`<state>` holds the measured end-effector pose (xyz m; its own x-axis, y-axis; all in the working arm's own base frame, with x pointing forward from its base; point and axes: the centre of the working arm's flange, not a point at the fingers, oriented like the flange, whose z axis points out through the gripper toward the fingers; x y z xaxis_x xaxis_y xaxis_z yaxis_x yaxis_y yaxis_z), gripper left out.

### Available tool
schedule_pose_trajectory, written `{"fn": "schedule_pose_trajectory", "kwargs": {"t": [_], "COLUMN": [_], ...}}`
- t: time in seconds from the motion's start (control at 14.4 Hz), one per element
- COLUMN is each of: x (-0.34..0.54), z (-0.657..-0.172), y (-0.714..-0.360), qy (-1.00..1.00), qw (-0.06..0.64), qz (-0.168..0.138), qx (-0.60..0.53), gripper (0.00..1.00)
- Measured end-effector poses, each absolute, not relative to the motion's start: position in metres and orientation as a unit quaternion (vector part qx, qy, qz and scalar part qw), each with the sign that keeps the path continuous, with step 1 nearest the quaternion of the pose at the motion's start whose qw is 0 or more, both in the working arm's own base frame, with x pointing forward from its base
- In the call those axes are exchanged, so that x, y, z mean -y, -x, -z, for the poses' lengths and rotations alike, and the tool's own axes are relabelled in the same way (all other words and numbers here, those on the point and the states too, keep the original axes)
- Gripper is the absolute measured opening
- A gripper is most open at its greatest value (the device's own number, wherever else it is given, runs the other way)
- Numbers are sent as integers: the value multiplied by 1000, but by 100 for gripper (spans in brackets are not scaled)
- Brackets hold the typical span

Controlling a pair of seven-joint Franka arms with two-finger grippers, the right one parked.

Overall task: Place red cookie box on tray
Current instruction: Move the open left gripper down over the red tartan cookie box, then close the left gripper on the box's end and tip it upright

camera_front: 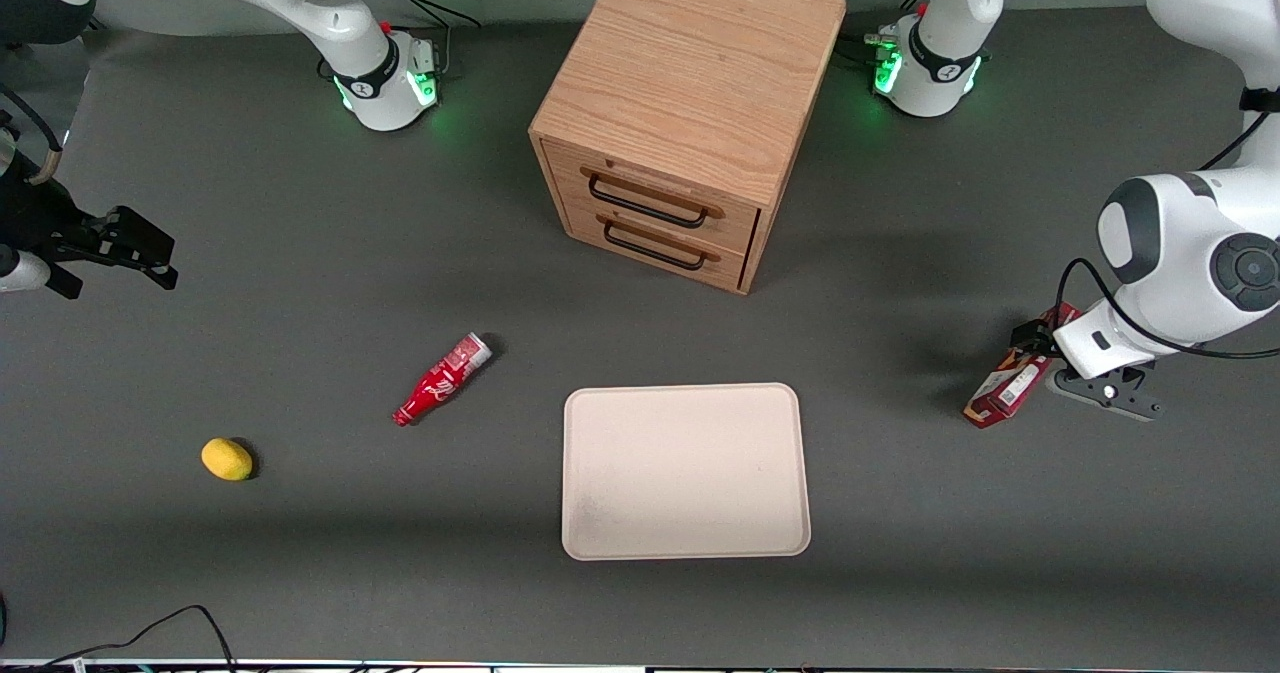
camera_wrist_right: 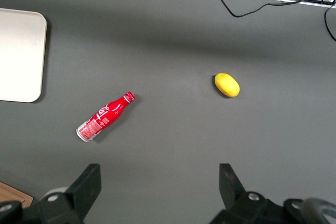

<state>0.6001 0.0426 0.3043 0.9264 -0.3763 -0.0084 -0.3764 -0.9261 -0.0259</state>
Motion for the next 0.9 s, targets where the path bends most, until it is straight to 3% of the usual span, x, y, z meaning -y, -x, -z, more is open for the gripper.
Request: {"fn": "schedule_pose_trajectory", "kwargs": {"t": [0.42, 0.9], "x": [-60, -57], "z": [-259, -241], "y": [-600, -590], "qy": [980, 980], "qw": [-7, -7], "qz": [-1, 2], "qx": [-200, -200], "gripper": [100, 100]}}
